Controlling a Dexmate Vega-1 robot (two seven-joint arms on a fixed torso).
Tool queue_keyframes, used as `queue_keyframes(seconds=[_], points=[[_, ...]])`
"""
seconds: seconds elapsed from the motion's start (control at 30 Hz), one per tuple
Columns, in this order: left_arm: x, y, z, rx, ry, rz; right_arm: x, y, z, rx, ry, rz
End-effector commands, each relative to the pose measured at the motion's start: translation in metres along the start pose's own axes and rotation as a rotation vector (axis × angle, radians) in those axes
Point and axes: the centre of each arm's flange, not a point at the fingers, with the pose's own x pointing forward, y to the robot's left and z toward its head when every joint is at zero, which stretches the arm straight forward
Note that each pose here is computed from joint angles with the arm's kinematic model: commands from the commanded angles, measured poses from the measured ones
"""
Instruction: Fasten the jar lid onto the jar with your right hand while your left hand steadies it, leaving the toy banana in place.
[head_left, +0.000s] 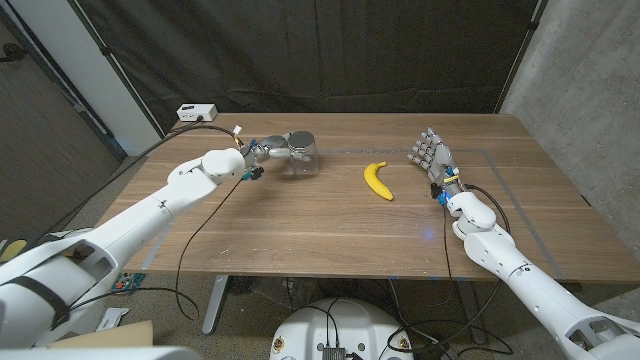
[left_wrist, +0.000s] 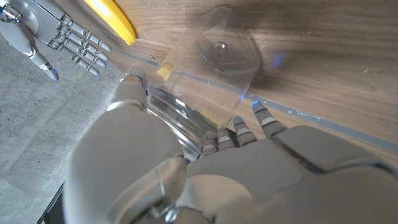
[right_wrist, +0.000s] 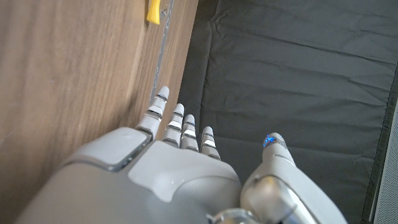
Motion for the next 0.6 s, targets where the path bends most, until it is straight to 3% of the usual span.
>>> queue_keyframes(seconds=[0.03, 0.27, 0.6], points=[[0.009, -0.011, -0.009, -0.032, -0.016, -0.007, 0.004, 0.006, 0.003, -0.005, -0.002, -0.005], [0.014, -0.014, -0.012, -0.035, -0.018, -0.009, 0.004, 0.008, 0.001, 0.0, -0.002, -0.014], [0.026, -0.03, -0.026, -0.078, -0.007, -0.019, 0.005, 0.01, 0.001, -0.005, -0.003, -0.022]])
